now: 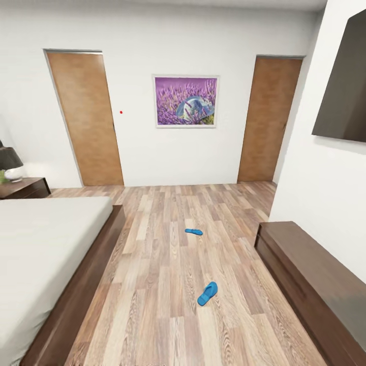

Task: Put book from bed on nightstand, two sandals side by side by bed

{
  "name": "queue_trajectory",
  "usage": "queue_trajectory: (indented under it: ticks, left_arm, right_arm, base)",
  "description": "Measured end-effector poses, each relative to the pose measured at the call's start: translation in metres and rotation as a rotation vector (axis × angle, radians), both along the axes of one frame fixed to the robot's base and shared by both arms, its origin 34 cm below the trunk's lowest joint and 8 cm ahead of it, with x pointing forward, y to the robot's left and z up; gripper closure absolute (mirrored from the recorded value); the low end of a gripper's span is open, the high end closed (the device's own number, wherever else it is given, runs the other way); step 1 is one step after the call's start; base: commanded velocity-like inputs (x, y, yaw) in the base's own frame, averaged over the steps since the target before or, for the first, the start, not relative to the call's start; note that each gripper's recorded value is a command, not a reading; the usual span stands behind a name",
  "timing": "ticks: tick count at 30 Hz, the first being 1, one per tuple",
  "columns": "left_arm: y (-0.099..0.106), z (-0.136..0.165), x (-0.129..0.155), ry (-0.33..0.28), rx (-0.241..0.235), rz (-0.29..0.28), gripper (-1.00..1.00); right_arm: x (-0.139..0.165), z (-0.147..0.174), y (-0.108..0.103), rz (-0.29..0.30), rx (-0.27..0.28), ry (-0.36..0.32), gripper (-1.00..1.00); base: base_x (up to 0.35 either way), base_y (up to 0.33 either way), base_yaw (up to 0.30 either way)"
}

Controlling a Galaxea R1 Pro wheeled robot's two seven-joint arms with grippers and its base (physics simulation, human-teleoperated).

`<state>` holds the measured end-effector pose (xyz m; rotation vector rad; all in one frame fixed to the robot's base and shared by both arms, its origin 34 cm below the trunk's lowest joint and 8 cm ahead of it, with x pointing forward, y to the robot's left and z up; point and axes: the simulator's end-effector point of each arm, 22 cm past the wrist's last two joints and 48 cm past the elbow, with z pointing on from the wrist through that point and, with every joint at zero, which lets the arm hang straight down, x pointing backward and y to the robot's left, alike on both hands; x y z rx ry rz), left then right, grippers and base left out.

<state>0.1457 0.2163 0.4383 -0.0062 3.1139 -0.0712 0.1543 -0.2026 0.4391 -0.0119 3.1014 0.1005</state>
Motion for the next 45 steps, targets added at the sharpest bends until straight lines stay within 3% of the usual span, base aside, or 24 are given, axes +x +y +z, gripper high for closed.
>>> queue_trajectory:
  ticks: [45]
  left_arm:
    - [-0.0018, 0.0000, -0.0096, 0.025, -0.003, -0.003, -1.00]
  right_arm:
    - [-0.0047, -0.0005, -0.0040, 0.001, -0.010, 0.015, -1.00]
  base:
    - [0.000, 0.000, 0.256]
